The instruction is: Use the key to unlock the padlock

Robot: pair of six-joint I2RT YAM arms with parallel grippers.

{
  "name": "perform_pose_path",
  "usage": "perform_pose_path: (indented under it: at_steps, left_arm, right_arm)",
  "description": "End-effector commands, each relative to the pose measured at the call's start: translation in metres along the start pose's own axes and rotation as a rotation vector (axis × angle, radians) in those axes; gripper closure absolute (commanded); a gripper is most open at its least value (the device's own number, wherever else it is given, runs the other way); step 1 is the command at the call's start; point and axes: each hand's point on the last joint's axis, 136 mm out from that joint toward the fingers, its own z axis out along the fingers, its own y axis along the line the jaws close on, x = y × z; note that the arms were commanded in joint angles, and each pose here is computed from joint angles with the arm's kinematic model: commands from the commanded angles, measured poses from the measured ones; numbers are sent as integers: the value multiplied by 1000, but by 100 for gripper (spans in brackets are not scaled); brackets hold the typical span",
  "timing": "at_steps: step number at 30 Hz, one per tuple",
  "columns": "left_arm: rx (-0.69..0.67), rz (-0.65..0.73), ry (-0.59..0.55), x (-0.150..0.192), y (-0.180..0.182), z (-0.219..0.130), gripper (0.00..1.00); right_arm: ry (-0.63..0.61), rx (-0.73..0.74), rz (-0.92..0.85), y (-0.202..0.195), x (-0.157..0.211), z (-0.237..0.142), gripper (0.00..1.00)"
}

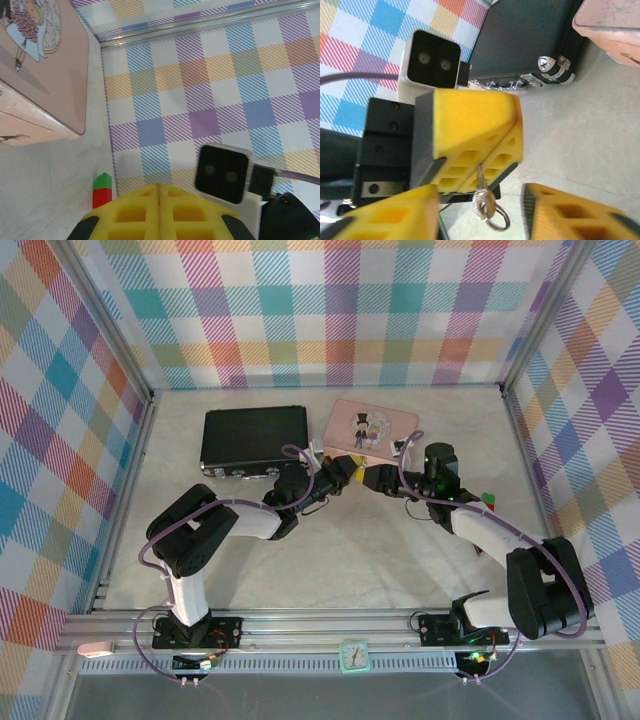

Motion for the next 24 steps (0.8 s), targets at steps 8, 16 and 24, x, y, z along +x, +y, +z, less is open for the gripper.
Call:
perform_pose_path:
  at_steps: [8,16,24]
  left_arm:
    - [55,26,-47,-11,-19,-3,100]
    - [63,25,-50,-11,-21,-1,100]
    - [62,21,-46,-7,-21,0,100]
  right_arm:
    - [-49,-35,39,4,-5,-3,47]
    - [-34,-78,85,-2,1,4,58]
    - [-45,-84,66,2,-5,5,73]
